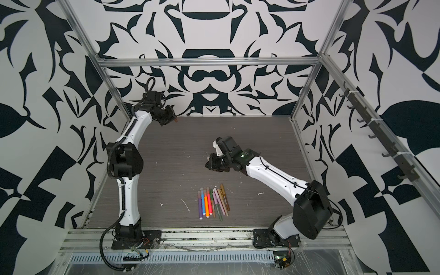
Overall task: Remove pen caps from pens
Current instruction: Place the pen cap at the center of the table.
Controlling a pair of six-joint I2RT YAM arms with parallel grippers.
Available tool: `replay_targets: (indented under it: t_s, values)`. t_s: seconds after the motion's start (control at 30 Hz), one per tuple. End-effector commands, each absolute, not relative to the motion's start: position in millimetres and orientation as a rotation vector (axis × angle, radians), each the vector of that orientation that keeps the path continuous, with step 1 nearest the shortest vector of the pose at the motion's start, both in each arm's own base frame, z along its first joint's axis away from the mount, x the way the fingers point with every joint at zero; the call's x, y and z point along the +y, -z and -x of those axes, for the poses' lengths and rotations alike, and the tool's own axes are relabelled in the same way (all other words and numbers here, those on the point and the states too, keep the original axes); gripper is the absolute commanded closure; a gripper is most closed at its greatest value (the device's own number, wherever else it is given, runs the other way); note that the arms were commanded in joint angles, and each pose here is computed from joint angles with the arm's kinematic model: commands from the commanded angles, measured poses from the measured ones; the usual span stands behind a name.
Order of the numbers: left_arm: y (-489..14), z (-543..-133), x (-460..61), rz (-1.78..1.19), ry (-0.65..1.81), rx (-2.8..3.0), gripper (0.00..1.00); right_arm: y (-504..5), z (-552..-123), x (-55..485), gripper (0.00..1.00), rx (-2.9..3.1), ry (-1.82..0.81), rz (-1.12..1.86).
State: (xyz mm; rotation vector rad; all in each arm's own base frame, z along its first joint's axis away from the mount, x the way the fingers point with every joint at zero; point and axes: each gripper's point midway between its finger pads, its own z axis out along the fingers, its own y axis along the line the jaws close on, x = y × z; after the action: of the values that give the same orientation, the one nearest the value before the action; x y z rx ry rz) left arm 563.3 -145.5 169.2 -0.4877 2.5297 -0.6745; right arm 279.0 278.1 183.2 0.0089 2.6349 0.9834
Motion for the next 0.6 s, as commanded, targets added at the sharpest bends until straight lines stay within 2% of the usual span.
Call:
replay_targets:
  t_s: [0.0,0.2,0.33,0.57]
  values:
    - [-150.7,-506.2,-159.5,0.277,0.465,2.688,1.0,-170.4,-298.6,226.3,1.0,2.652,-0.739,-0.078]
    - [-105.0,-447.0,-172.0,0.046,0.251,2.886,1.0,-149.5,-338.2,171.2,1.0,2.697,-0.396,-0.045]
    - [-77.4,-423.4,-177.5,-0.004,0.267,2.992,1.0,-139.6,-369.2,155.0,1.0,2.681,-0.353,-0.06]
    - [-53.1,-406.1,-178.8,-0.05,0.251,3.084,1.0,-115.1,-407.3,146.9,1.0,2.731,-0.258,-0.018]
